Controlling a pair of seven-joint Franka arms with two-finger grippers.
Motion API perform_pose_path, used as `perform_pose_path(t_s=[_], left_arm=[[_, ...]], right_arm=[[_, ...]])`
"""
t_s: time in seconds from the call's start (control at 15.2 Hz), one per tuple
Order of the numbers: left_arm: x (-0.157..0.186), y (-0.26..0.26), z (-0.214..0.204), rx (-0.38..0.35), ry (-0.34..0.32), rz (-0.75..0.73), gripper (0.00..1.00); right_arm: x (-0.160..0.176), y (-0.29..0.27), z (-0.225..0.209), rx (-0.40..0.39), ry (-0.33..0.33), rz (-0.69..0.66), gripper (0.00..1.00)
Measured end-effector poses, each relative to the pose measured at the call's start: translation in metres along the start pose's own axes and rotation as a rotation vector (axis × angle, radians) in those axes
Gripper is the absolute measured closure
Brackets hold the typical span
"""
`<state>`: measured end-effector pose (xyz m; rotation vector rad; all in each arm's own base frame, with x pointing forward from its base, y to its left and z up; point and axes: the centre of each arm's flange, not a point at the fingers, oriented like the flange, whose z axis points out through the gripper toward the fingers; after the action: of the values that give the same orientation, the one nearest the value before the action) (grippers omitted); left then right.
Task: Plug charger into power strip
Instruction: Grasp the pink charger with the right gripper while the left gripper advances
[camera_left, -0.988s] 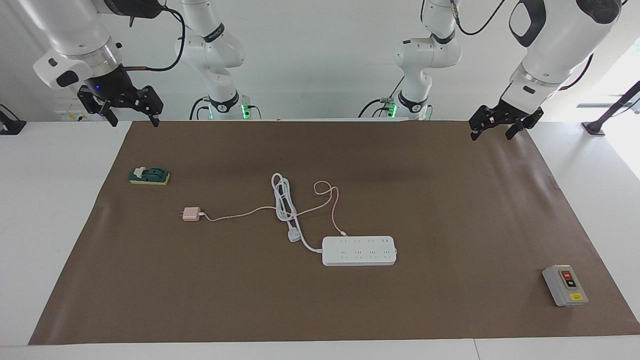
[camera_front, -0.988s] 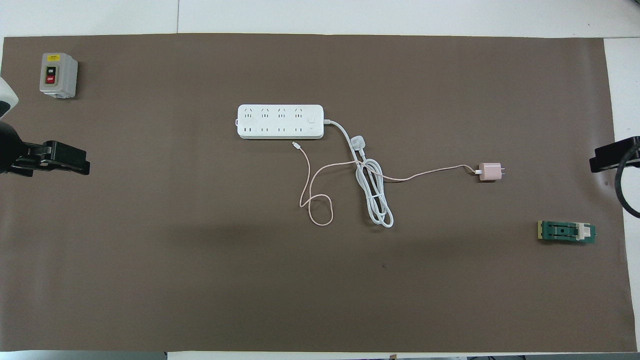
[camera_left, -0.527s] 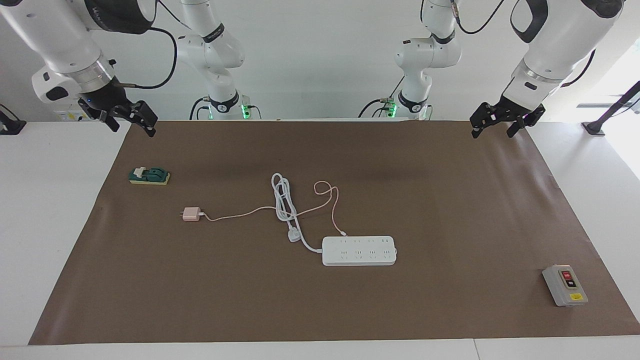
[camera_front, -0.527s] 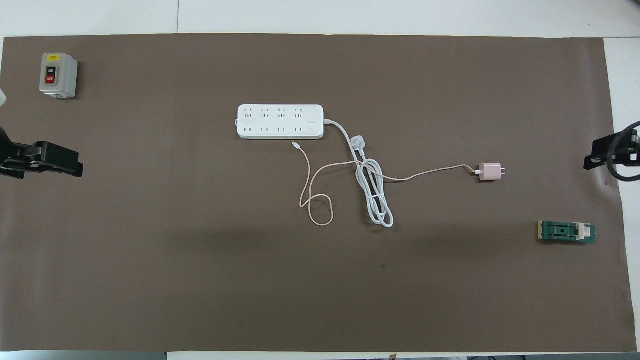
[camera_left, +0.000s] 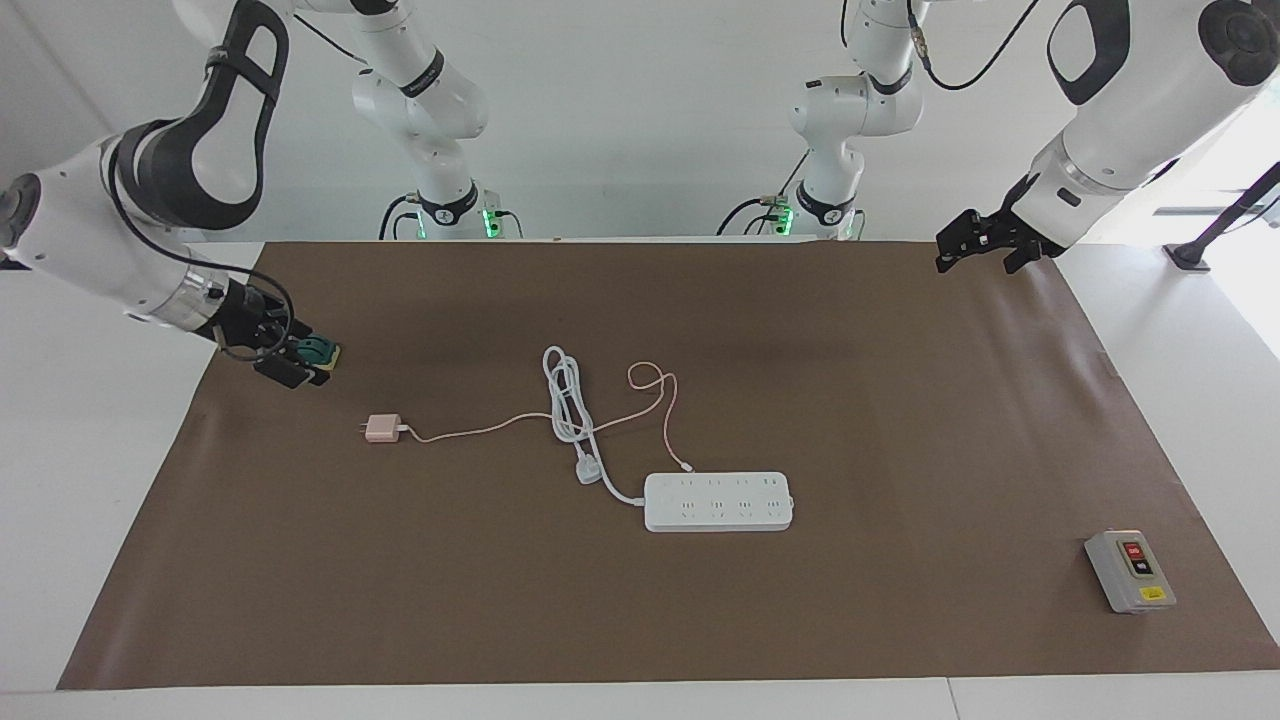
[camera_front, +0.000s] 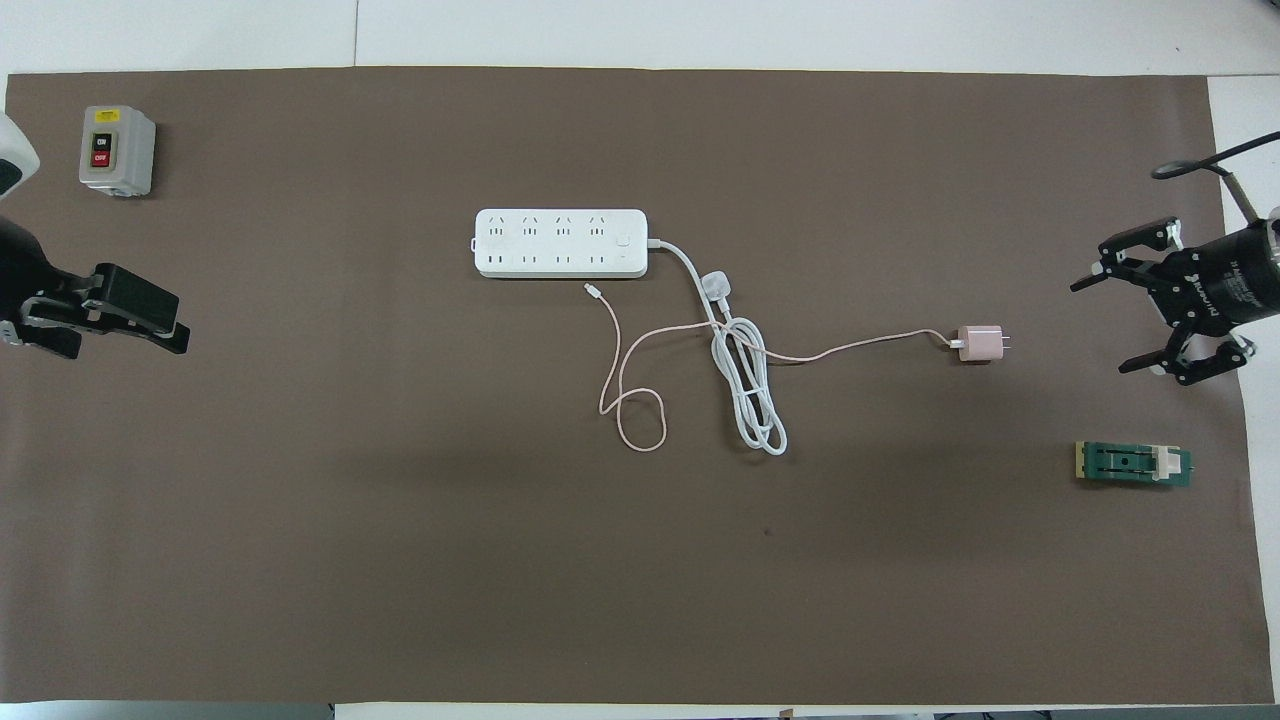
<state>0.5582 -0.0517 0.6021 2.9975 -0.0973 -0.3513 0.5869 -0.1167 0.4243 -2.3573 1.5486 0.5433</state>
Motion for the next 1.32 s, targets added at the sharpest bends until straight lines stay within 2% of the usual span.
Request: perform_pose_path(t_s=[0.33,0.46,0.66,0.86,1.12,1.32], left_arm=[[0.023,0.024,0.017,-0.31,-0.03,0.039,0.0],[0.033,0.027,0.021,-0.432,-0.033,0.046,0.0],[0.056,0.021,0.033,-0.649,-0.025,0.102,0.0],[0.088,0.001,0.064,-0.852,-0.029,0.13,0.0],[0.112,-0.002,0.091,-1.019,-0.015,0.172,0.0],[0.123,0.003,0.109,-1.1,0.036,0.19,0.0]], right_arm=[[0.049,-0.004,0.066,0.041,-0.139,0.147,0.0],[0.061,-0.004,0.089,0.027,-0.177,0.192,0.0],[0.073,-0.005,0.116,0.013,-0.187,0.226,0.0],[0.081,-0.001,0.134,0.013,-0.182,0.247,0.0],[0.085,0.003,0.146,0.026,-0.179,0.255,0.0],[0.087,0.007,0.153,0.039,-0.173,0.235,0.0]])
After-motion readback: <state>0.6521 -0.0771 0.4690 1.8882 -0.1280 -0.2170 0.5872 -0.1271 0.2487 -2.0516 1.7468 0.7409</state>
